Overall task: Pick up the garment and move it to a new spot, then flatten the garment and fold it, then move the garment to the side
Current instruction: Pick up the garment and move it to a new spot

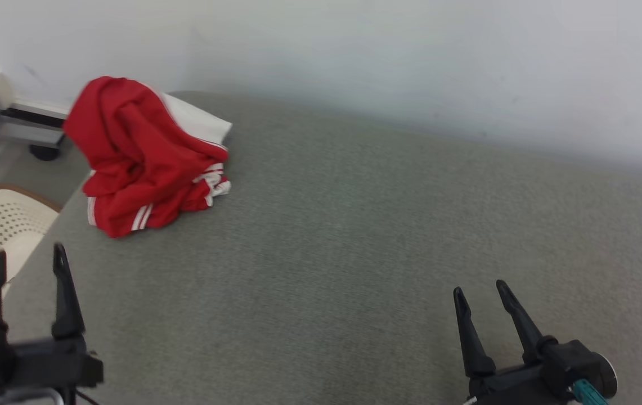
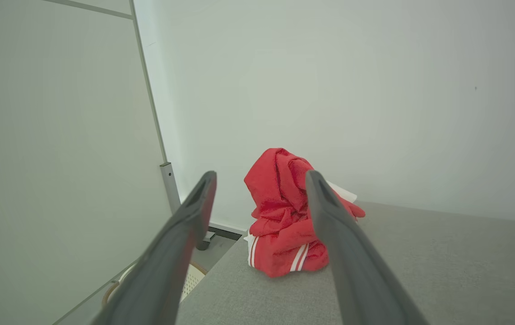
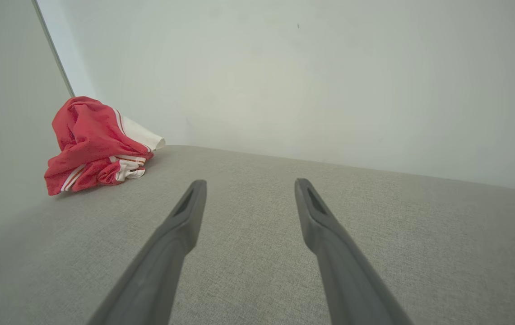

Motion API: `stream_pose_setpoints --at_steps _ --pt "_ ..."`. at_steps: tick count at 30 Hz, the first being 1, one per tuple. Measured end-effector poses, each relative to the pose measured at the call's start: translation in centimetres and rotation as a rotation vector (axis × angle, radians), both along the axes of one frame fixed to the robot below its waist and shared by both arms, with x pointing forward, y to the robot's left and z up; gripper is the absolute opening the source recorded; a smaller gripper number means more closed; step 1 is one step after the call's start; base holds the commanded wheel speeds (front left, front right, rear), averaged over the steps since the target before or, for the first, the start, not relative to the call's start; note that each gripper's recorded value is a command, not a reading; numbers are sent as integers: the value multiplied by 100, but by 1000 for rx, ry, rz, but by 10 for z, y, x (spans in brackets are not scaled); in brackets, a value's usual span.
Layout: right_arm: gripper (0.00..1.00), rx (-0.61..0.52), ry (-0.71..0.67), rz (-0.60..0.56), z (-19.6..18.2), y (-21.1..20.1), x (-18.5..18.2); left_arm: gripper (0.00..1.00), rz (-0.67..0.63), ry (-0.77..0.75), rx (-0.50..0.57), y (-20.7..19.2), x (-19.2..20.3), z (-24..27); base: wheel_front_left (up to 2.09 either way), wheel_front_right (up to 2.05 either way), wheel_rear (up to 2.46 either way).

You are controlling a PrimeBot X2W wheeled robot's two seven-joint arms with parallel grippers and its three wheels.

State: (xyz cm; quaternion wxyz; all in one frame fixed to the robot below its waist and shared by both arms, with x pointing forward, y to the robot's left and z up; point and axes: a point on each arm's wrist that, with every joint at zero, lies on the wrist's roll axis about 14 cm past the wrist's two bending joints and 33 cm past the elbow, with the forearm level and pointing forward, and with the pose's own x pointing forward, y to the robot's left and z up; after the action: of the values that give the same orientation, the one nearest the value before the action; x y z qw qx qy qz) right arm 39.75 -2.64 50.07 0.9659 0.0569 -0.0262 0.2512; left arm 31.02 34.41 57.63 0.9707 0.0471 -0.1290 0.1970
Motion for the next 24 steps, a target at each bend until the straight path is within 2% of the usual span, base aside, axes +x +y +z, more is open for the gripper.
stream_pose_setpoints --at_steps 7,12,19,24 --pt "100 9 9 -111 -5 -36 20 100 -75 -60 36 -1 69 31 0 0 0" --pt "100 17 37 -192 -17 -63 33 100 -128 -47 50 -4 117 31 0 0 0" --pt "100 18 70 -267 -32 -89 44 100 -166 -21 19 -4 170 19 0 0 0" --pt "100 16 76 -319 -37 -108 50 100 -181 55 -20 -5 207 -11 0 0 0"
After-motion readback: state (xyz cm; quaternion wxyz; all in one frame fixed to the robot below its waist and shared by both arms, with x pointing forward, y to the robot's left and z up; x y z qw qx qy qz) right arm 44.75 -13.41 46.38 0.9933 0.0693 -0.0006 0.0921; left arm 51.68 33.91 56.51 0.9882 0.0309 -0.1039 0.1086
